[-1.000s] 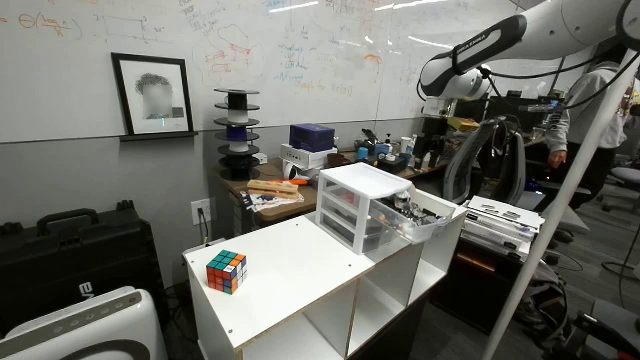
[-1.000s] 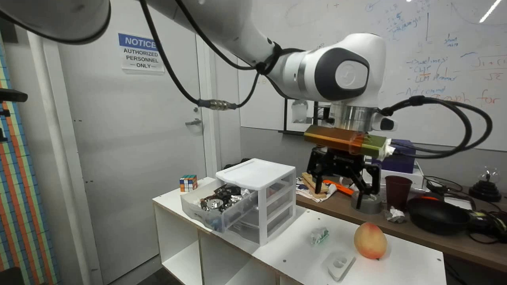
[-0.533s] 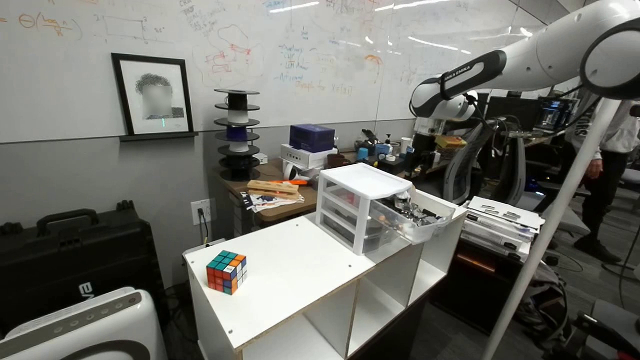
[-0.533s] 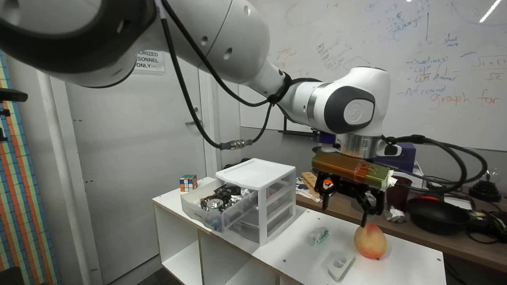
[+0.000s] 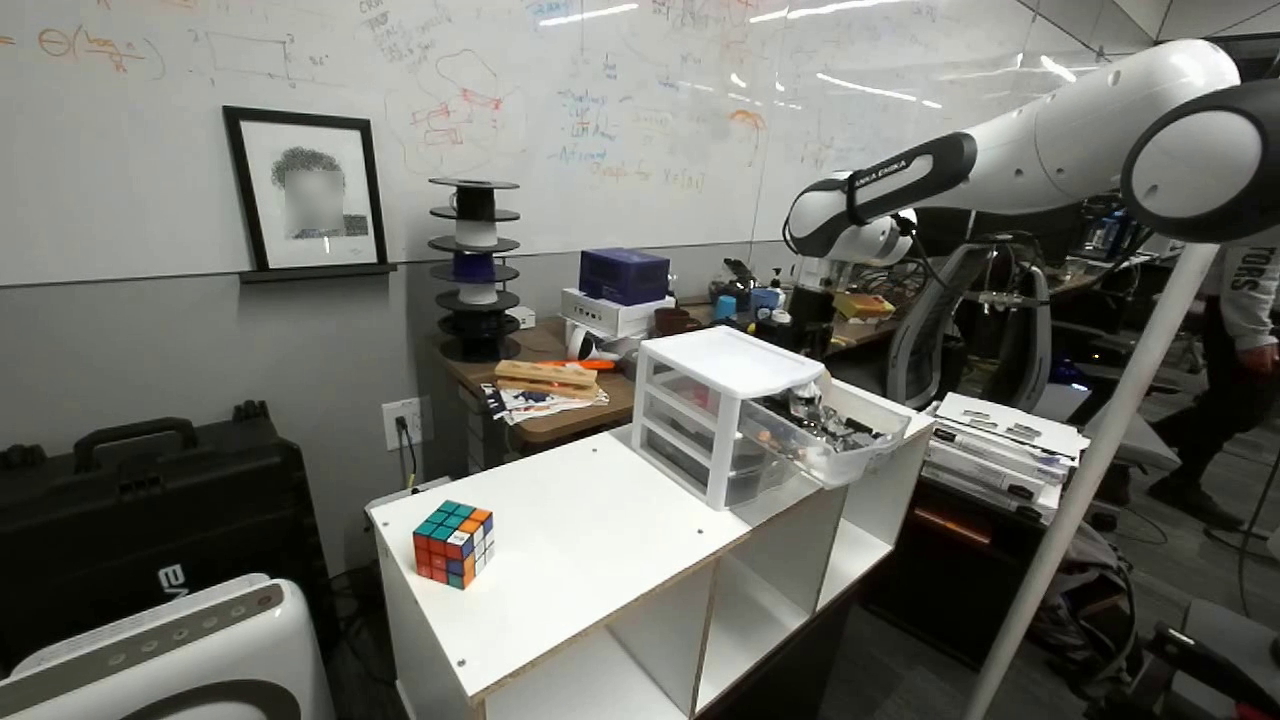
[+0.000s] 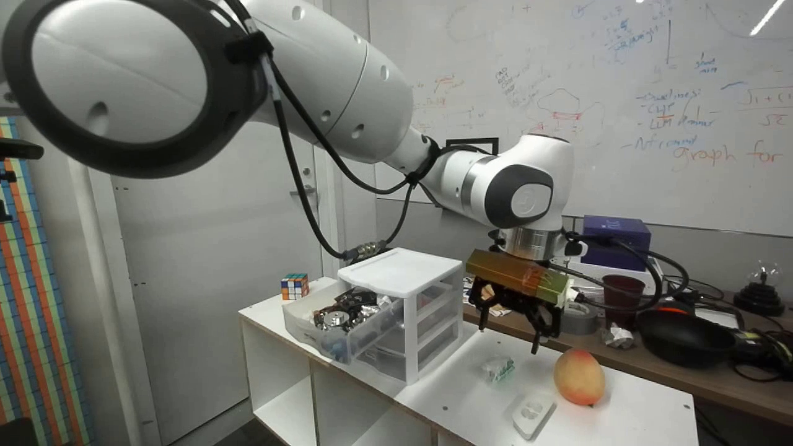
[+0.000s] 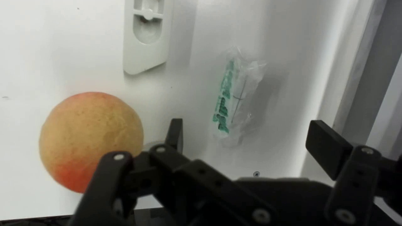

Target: Put the plastic objects in the drawer then close the drawer.

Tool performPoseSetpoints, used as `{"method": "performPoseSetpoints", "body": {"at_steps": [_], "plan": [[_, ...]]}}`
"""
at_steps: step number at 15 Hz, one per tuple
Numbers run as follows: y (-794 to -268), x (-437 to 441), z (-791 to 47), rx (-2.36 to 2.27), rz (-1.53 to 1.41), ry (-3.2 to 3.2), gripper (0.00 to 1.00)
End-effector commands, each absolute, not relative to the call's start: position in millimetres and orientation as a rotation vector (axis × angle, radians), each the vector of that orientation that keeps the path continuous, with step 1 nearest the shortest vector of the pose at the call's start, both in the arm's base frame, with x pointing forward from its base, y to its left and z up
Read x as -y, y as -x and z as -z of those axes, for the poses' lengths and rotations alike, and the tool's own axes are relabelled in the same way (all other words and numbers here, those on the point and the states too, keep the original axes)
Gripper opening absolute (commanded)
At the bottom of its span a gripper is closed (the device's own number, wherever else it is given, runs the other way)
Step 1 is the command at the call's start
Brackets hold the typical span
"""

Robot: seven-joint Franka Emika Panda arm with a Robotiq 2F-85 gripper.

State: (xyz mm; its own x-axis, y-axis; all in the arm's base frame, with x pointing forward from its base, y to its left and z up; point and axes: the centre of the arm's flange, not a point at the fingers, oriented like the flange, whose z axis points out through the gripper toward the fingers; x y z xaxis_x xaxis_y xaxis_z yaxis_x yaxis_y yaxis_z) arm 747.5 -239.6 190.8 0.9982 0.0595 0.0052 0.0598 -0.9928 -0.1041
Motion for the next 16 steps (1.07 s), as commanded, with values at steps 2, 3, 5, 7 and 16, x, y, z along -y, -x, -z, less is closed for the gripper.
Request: {"method": "performPoseSetpoints", "body": {"at_steps": [2,3,5,7,16], "plan": [[-769,238,-172,0.083,-0.028,3.053,1.0],[-769,238,-168,0.077,-0.036,3.052,1.0],[-768,237,-161,0.064,-0.054,3.049,0.73],[-766,235,-158,0.059,-0.066,3.048,0.58],[-751,229,-142,0.108,-0.137,3.047,0.0]]}}
